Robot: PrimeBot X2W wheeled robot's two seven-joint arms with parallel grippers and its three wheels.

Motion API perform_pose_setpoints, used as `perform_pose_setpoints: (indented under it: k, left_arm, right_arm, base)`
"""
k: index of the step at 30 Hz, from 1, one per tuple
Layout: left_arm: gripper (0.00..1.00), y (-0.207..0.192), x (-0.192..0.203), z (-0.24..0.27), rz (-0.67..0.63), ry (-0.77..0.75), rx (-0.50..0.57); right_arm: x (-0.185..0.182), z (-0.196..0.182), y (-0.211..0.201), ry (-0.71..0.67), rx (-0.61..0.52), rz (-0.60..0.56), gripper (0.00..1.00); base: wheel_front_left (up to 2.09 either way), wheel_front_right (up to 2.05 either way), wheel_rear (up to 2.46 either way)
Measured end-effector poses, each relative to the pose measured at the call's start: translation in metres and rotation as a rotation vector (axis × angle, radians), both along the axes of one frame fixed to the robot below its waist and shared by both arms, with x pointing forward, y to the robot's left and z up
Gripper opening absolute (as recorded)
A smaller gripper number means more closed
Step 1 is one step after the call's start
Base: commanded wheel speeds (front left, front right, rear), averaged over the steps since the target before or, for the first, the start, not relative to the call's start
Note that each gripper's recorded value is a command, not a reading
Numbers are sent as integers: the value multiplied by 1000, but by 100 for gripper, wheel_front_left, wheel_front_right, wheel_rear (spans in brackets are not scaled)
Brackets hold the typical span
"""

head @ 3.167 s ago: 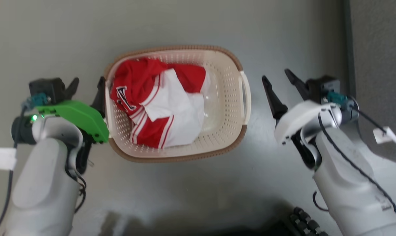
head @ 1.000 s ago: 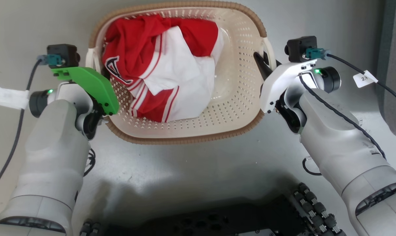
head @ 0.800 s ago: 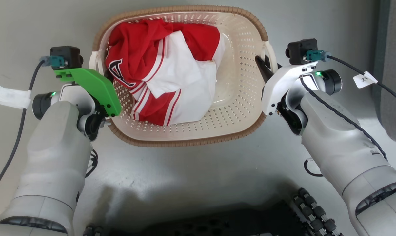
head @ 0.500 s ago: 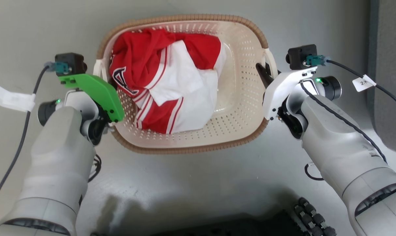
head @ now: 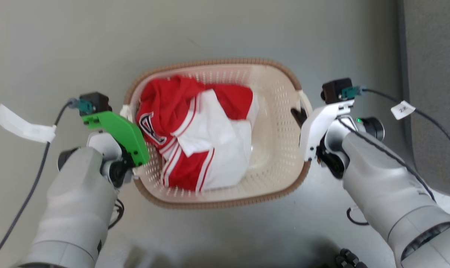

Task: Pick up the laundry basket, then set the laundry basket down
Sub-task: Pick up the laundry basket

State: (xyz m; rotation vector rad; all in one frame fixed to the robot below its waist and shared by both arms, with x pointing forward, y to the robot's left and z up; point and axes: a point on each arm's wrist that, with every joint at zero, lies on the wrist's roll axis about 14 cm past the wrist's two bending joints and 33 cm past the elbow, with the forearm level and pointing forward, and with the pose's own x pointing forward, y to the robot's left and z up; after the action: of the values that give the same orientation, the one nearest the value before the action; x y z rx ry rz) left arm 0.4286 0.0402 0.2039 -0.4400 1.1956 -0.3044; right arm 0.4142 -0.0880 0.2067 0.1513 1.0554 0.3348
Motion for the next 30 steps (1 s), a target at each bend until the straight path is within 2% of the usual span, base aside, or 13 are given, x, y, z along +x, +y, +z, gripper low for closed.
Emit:
perform_pose_setpoints:
  k: [15,30]
  left_arm:
    - [0,8,-42,42,25,63,-14]
    - [0,12,-56,92,46,27,-41]
  right_arm:
    - [-41,39,10,61,25,10,0]
    - [-49,88,14,32,44,6,0]
  base:
    - [0,0,0]
    - [0,0,0]
